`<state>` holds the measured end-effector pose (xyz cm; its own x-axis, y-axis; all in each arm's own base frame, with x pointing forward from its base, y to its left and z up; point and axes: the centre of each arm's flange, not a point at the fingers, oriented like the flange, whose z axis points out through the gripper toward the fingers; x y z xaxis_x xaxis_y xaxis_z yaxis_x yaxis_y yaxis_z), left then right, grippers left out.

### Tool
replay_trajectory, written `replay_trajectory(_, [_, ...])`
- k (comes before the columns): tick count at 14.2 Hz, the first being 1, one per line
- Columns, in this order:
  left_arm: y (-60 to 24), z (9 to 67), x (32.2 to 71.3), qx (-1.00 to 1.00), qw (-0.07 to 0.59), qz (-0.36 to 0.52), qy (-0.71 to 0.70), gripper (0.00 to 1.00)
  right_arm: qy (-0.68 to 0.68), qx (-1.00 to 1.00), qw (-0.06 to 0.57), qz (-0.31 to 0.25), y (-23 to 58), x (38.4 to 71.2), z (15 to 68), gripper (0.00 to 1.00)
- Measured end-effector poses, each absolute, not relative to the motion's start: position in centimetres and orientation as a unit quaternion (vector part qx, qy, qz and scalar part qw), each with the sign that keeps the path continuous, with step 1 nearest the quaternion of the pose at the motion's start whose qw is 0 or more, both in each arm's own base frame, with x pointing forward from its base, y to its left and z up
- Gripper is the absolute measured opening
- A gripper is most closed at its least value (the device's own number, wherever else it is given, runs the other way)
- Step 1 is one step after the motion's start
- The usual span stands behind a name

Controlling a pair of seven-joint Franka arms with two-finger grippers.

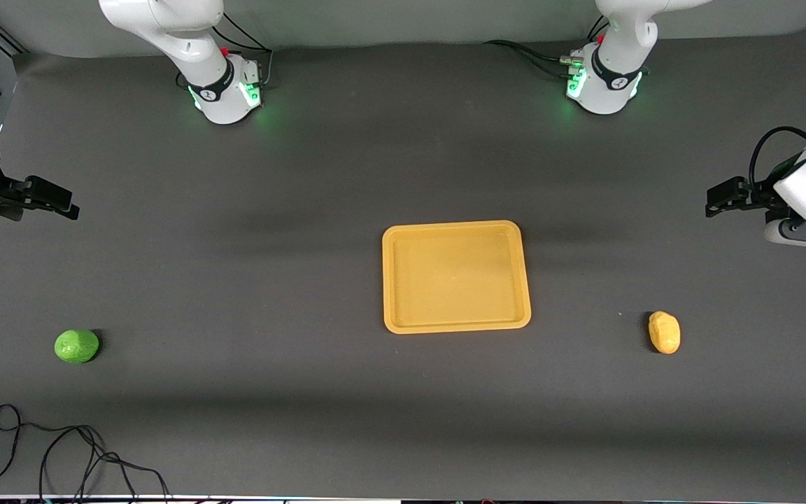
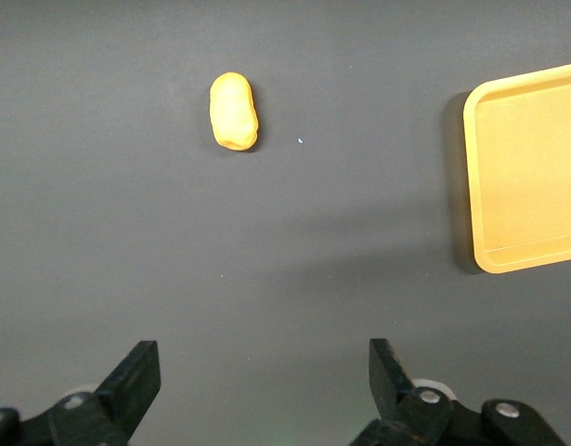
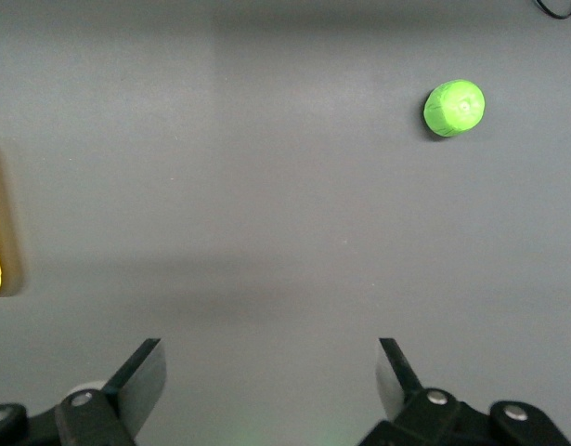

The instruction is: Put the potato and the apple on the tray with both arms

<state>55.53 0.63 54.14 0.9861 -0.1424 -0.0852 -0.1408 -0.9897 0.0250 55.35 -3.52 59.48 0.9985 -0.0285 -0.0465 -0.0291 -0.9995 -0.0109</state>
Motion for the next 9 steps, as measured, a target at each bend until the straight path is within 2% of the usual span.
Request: replay_trajectory(9, [0.63, 54.03, 55.56, 0.996, 0.01, -0.045, -0.071, 1.0, 0.014, -1.0, 0.011, 0.022, -3.34, 55.38, 59.56, 1.0])
